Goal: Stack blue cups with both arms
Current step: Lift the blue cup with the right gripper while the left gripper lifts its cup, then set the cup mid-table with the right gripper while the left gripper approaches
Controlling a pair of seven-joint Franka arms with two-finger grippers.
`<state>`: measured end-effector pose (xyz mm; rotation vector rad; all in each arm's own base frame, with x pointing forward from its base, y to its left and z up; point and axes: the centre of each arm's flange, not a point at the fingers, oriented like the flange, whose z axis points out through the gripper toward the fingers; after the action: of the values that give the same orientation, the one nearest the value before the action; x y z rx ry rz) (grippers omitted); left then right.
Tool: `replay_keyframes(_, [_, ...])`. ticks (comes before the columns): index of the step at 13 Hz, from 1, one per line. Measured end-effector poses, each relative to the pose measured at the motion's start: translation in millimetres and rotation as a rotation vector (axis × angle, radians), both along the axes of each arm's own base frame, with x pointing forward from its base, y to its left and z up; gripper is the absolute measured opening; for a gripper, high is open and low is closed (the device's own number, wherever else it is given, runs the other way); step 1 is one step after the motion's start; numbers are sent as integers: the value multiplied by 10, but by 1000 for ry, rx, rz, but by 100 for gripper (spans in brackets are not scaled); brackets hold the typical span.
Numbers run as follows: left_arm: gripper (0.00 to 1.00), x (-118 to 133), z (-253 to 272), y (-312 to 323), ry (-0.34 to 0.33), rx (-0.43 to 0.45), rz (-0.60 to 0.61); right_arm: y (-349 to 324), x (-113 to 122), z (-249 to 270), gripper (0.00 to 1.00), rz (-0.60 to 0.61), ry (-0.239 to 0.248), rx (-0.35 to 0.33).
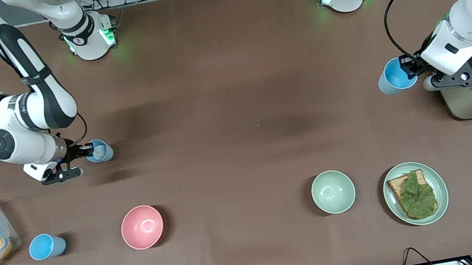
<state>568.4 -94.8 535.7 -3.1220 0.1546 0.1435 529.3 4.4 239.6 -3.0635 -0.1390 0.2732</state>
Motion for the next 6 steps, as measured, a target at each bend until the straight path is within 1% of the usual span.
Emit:
replay_keyframes(3, [3,1,0,2,0,0,0,380,187,308,3,33,-5,40])
replay_keyframes(5, [3,2,0,4,0,0,0,731,340,671,3,62,-9,71])
replay_keyframes(6, [3,3,0,6,0,0,1,960,387,848,3,50,-16,73])
